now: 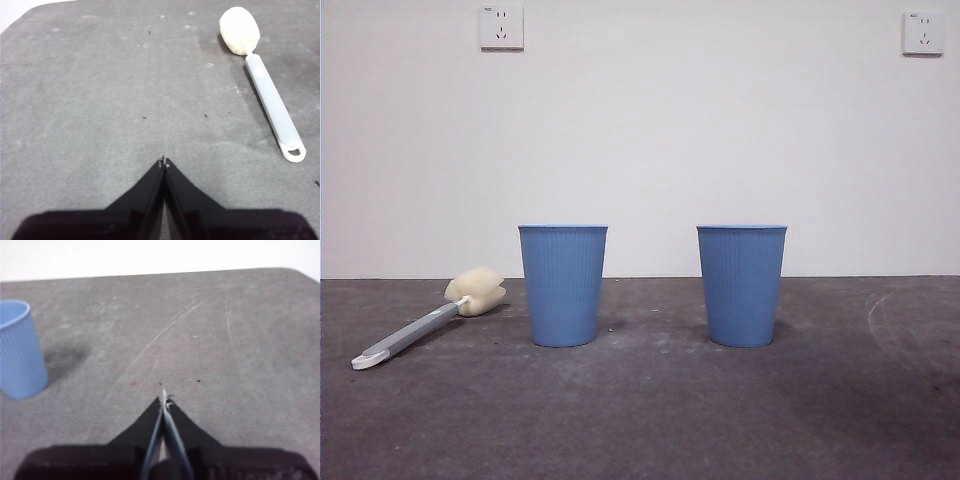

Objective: Pick up the cup brush,pick up the cup,insert the brush into the cup,clean the cup,put the cup brush back,put the cup back to the fixed position on the table

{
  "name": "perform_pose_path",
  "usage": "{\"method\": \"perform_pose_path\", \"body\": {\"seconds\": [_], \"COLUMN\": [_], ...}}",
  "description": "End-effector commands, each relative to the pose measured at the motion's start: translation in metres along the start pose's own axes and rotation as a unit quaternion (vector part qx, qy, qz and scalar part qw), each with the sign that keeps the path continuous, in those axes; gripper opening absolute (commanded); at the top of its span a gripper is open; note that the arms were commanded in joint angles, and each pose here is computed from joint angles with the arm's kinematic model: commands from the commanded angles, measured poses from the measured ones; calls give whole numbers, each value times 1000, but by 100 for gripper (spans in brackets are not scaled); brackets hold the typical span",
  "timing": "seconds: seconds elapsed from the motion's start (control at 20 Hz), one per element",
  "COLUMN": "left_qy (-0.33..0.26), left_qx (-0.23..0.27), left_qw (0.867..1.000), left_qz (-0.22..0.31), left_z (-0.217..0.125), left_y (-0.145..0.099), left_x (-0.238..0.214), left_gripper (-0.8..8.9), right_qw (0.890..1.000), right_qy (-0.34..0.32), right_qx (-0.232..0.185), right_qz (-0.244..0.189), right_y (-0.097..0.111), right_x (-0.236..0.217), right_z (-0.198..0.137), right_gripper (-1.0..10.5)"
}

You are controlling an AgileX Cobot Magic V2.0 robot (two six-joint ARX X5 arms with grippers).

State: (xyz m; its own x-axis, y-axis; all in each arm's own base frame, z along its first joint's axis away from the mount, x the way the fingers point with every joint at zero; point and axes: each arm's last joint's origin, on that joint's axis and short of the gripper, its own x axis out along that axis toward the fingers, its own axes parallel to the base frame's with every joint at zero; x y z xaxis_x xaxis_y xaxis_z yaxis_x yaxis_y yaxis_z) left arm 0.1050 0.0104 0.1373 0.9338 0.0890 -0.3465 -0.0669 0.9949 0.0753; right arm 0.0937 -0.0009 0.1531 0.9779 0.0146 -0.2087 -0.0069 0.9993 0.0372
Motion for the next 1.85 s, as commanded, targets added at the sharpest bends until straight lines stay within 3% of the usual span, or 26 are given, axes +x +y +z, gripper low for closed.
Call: {"method": "perform_pose_path", "body": {"seconds": [0.05, 0.2, 0.4, 0.5, 0.7, 0.9, 1.2, 1.45, 1.6, 1.85], "left_qy": [-3, -1, -1, -10, -19, -2, 58, 109, 127, 151], "left_qx": [-48, -124, -158, -178, -187, -160, -104, -70, -58, -49], "left_qw": [999, 991, 982, 974, 971, 970, 964, 957, 951, 944], "left_qz": [-7, -41, -104, -137, -148, -183, -236, -259, -276, -290], "left_z": [-1, -1, 4, 17, 60, 106, 142, 156, 160, 161], "left_y": [-1, -3, -6, -7, -4, -2, -2, -2, -3, -5], "left_x": [1, 1, -1, -6, -25, -48, -72, -87, -91, -92], "left_gripper": [-4, -3, -5, -8, -8, -8, -8, -8, -8, -8], "right_qw": [996, 991, 990, 988, 985, 981, 969, 952, 945, 943], "right_qy": [1, -1, -8, -29, -80, -65, 45, 138, 171, 176], "right_qx": [85, 133, 140, 141, 133, 97, 6, -41, -47, -44], "right_qz": [2, 2, 11, 49, 71, 154, 241, 269, 277, 279], "right_y": [0, 0, 1, 3, 6, 13, 20, 21, 22, 22], "right_x": [0, 0, -1, -7, -24, -36, -45, -49, -50, -50], "right_z": [-1, -1, 3, 18, 63, 111, 149, 165, 172, 181], "right_gripper": [1, 1, -4, -10, -11, -11, -11, -11, -11, -11]}}
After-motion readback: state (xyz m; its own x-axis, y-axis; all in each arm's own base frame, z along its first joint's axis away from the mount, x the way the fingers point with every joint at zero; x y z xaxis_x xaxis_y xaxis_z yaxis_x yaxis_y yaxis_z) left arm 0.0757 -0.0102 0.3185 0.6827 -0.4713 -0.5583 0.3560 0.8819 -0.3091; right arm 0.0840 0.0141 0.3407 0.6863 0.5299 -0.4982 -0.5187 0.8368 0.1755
